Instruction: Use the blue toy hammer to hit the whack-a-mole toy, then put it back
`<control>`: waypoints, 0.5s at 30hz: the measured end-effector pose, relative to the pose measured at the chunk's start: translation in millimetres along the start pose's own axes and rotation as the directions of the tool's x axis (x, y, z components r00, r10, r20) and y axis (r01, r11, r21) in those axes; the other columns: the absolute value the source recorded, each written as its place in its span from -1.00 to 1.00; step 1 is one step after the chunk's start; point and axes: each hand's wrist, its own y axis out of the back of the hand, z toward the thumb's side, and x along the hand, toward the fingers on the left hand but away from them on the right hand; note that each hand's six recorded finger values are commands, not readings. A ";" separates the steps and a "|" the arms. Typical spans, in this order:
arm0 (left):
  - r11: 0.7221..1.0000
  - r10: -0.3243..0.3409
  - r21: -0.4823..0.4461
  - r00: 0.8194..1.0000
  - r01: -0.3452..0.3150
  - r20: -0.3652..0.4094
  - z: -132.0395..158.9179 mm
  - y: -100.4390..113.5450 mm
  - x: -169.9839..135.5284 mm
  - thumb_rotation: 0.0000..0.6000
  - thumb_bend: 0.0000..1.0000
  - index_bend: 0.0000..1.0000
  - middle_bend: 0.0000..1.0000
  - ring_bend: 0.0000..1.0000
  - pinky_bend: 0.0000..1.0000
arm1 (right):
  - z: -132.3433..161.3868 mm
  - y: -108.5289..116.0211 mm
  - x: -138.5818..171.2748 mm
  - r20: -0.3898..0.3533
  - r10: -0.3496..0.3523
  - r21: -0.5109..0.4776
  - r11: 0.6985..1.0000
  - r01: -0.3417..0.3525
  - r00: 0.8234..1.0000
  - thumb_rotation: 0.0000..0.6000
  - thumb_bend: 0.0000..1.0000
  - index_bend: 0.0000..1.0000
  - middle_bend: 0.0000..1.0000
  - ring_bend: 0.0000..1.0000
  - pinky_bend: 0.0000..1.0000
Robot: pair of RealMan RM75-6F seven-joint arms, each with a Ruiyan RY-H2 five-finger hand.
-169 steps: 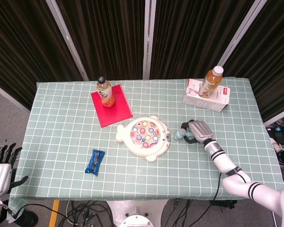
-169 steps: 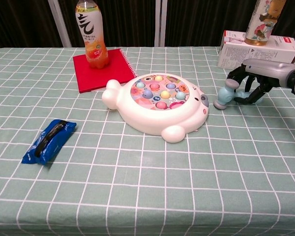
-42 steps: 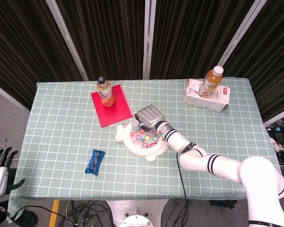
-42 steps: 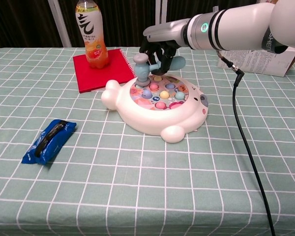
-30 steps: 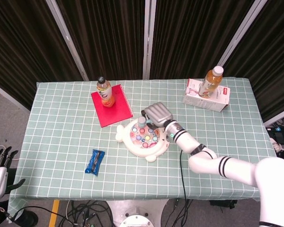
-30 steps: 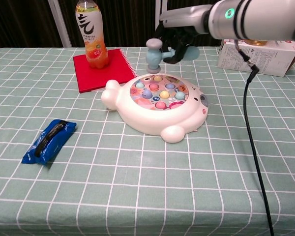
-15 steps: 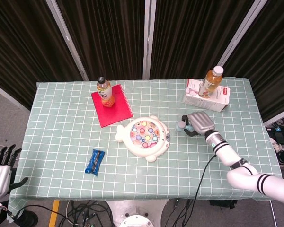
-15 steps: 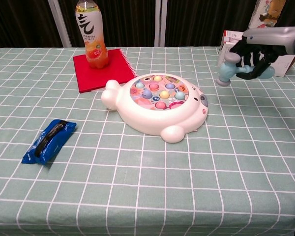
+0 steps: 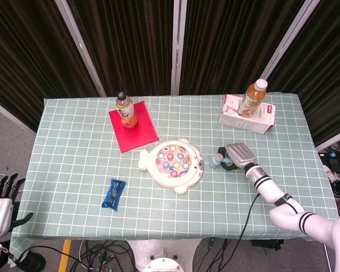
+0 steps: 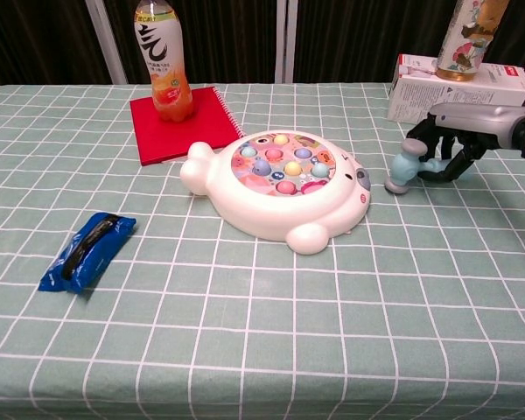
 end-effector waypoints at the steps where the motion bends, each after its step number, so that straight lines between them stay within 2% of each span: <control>1: 1.000 0.001 0.000 1.000 -0.001 0.000 -0.2 0.1 0.0 1.00 -0.93 -0.70 -0.87 -1.00 -1.00 | 0.0 -1.2 0.0 -0.001 0.000 -0.001 1.000 0.000 1.000 1.00 -0.26 -0.06 -0.14 -0.39 -0.32; 5: 1.000 0.000 0.000 1.000 0.000 -0.003 -1.2 -0.3 -0.1 1.00 -0.93 -0.70 -0.87 -1.00 -1.00 | -0.5 -3.5 0.9 -0.004 -0.001 -0.009 1.000 0.001 1.000 1.00 -0.41 -0.20 -0.22 -0.48 -0.38; 12: 1.000 0.000 0.000 1.000 0.000 0.000 -0.9 -0.7 0.0 1.00 -0.93 -0.70 -0.87 -1.00 -1.00 | -0.9 -5.0 5.4 -0.009 -0.003 -0.018 1.000 0.003 1.000 1.00 -0.47 -0.27 -0.28 -0.52 -0.41; 15: 1.000 0.001 0.000 1.000 -0.001 0.002 -0.7 -0.6 0.3 1.00 -0.93 -0.70 -0.87 -1.00 -1.00 | -0.8 -4.2 8.2 -0.013 -0.008 -0.021 1.000 0.007 1.000 1.00 -0.50 -0.37 -0.34 -0.58 -0.51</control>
